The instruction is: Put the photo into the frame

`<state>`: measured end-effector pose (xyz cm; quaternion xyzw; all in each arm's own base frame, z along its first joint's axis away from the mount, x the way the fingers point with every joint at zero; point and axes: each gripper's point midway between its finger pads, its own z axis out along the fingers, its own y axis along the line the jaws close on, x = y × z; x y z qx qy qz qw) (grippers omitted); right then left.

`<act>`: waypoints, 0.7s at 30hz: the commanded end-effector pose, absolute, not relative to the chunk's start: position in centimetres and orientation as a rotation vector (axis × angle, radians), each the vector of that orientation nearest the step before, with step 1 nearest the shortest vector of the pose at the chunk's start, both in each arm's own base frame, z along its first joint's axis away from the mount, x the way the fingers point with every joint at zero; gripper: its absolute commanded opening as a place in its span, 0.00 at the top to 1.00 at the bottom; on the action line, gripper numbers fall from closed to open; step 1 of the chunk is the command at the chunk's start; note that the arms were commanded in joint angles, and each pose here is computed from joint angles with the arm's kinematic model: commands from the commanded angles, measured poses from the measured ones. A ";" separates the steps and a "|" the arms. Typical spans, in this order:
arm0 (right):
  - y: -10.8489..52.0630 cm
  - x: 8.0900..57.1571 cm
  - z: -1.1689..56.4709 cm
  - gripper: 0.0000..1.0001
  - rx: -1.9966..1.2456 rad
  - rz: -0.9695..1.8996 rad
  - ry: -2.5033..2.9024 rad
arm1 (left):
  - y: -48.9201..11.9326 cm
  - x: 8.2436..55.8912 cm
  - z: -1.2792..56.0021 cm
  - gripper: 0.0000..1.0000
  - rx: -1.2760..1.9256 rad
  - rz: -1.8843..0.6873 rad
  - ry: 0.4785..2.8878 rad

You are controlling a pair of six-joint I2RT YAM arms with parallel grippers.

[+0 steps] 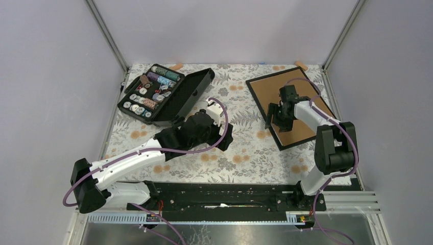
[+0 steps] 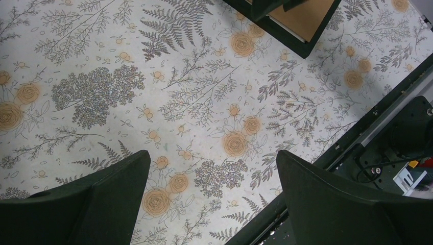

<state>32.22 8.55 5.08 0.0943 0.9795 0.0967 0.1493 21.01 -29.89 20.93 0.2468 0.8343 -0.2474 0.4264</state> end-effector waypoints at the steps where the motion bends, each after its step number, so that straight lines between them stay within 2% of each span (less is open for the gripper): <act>1: 8.6 30.8 3.3 0.29 0.243 0.235 2.849 | -30.6 21.4 21.7 0.01 0.601 -0.656 2.054; 11: 10.2 29.5 1.1 0.51 0.175 0.217 2.901 | -30.2 22.0 21.6 0.01 0.581 -0.651 2.061; 16: 11.7 28.7 0.6 0.48 0.144 0.234 2.912 | -29.8 22.5 21.8 0.01 0.559 -0.650 2.067; 21: 11.1 31.3 3.7 0.35 0.118 0.162 2.828 | -29.9 22.7 22.7 0.01 0.543 -0.671 2.068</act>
